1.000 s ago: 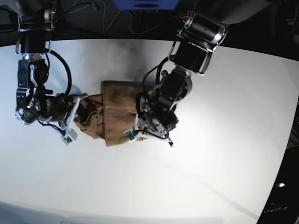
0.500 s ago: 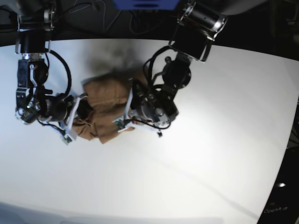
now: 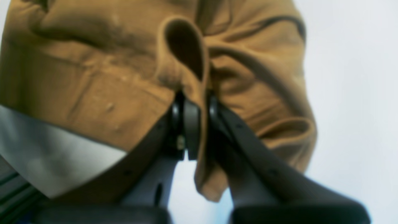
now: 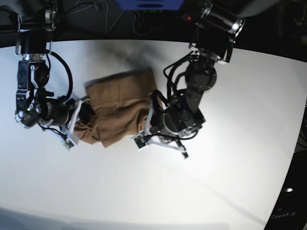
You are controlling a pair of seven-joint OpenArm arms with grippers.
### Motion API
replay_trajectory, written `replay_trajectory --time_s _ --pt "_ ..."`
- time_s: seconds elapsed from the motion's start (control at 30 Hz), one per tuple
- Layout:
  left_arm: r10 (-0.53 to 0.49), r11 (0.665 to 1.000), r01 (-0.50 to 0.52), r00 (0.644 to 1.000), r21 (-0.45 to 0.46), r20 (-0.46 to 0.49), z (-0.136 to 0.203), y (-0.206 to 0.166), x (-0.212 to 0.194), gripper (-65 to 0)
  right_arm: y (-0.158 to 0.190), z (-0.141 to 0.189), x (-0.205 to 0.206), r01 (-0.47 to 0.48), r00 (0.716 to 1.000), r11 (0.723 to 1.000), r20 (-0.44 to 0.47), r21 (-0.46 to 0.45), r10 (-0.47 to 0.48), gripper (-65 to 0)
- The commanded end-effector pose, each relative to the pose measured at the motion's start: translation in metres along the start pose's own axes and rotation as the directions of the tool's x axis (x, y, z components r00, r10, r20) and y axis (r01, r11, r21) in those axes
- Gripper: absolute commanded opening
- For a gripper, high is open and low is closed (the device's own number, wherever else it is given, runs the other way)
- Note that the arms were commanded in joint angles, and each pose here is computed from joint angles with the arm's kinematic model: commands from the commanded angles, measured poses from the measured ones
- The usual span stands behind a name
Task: Fold the T-shirt properly
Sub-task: 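Press the folded bundle down and open both grippers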
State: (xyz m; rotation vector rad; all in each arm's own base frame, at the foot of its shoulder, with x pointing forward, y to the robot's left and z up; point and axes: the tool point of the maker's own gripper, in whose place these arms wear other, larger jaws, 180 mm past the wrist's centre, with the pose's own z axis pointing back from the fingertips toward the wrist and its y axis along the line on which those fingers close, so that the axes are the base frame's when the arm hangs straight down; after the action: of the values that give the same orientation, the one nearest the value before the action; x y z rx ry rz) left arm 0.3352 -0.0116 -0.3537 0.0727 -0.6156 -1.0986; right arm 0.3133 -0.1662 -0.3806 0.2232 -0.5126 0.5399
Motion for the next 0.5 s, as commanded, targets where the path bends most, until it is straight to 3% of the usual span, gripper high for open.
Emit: replay_trajectory --time_s 0.0,0.27,0.47 --pt "-0.003 0.999 0.003 1.0 0.035 0.007 0.008 0.011 0.002 -60.9 -0.001 0.011 0.024 -0.028 0.997 1.0 0.078 -0.012 0.029 -64.3" --pt "-0.036 0.998 0.044 0.977 0.034 -0.211 0.021 -0.005 -0.098 -60.9 0.008 0.026 0.037 -0.031 0.991 0.998 0.131 -0.048 0.037 -64.3" --pt "0.07 0.995 -0.043 0.95 0.093 -0.306 0.047 0.002 -0.165 -60.9 0.039 0.023 0.038 -0.032 0.986 0.999 0.163 -0.001 0.032 -64.3"
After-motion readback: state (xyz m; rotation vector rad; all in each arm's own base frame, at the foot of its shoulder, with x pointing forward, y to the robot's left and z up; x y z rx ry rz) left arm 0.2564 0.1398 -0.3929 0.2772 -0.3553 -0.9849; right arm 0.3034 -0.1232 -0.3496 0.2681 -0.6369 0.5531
